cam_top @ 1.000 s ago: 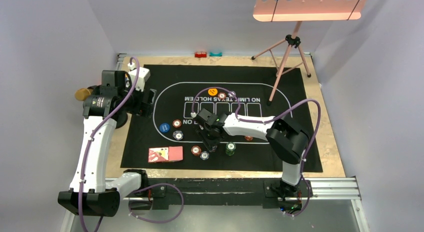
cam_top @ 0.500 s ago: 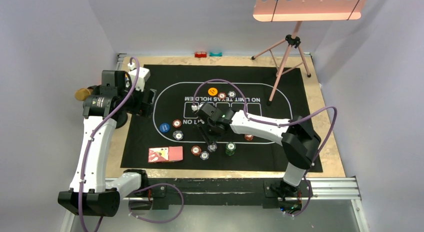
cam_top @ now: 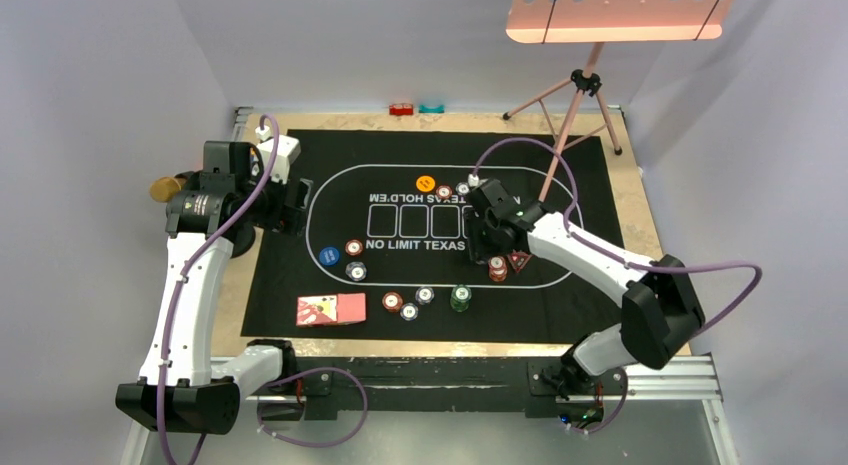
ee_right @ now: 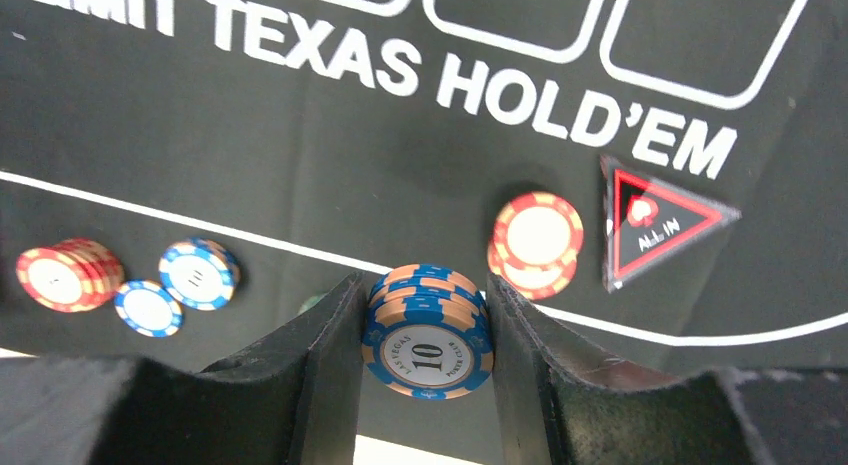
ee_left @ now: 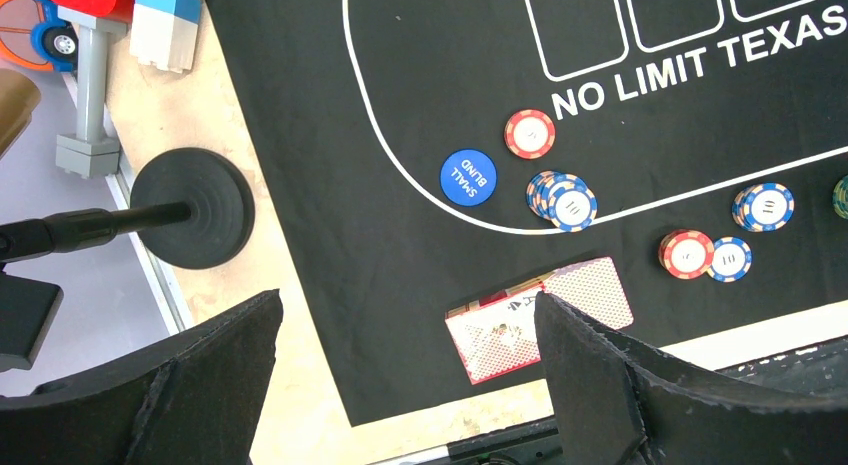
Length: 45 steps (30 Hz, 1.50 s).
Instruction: Distribute texas hold em gaming equipment
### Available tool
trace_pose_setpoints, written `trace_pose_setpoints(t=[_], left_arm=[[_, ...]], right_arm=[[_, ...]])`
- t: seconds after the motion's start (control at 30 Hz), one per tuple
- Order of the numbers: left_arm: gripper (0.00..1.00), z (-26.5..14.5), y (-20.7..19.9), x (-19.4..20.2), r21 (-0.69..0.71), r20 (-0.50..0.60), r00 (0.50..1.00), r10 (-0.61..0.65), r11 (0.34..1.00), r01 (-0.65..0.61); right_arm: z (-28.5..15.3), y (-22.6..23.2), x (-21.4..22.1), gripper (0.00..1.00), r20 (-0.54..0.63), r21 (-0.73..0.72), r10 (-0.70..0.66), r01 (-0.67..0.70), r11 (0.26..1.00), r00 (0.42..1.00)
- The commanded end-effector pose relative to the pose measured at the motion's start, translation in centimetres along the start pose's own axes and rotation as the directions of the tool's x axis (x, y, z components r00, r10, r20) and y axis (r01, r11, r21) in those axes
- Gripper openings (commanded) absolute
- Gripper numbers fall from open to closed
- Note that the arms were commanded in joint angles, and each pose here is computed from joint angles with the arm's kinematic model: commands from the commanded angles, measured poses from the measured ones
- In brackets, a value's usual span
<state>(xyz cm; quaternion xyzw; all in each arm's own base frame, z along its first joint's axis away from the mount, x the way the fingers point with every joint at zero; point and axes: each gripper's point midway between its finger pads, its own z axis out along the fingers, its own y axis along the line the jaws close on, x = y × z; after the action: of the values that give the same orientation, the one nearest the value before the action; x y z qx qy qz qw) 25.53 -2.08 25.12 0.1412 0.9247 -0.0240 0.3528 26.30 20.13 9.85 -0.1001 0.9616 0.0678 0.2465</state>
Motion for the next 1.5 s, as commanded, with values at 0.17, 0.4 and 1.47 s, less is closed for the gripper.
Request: trace_pose_setpoints(t=[0.17, 0.4, 1.47], left_arm=[[1.00, -0.6, 0.2, -0.7, -0.006, 0.033, 0.999, 0.011, 1.000, -0.011], [1.00, -0.7, 0.1, -0.8, -0.002, 0.039, 0.999, 0.008, 1.000, -0.008], [1.00, -0.7, 0.2, -0.9, -0.006, 0.038, 0.999, 0.005, 1.000, -0.005]], right_arm=[[-0.4, -2.8, 5.7, 0.18, -0.078, 0.072, 0.172, -0.167, 0.983, 0.982], [0.6, -3.6, 7.9, 0.20, -0.098, 0.112, 0.252, -0.241, 0.964, 0.963], [-1.3, -3.8, 4.7, 0.68, 0.052, 0.098, 0.306, -0.310, 0.946, 0.950]])
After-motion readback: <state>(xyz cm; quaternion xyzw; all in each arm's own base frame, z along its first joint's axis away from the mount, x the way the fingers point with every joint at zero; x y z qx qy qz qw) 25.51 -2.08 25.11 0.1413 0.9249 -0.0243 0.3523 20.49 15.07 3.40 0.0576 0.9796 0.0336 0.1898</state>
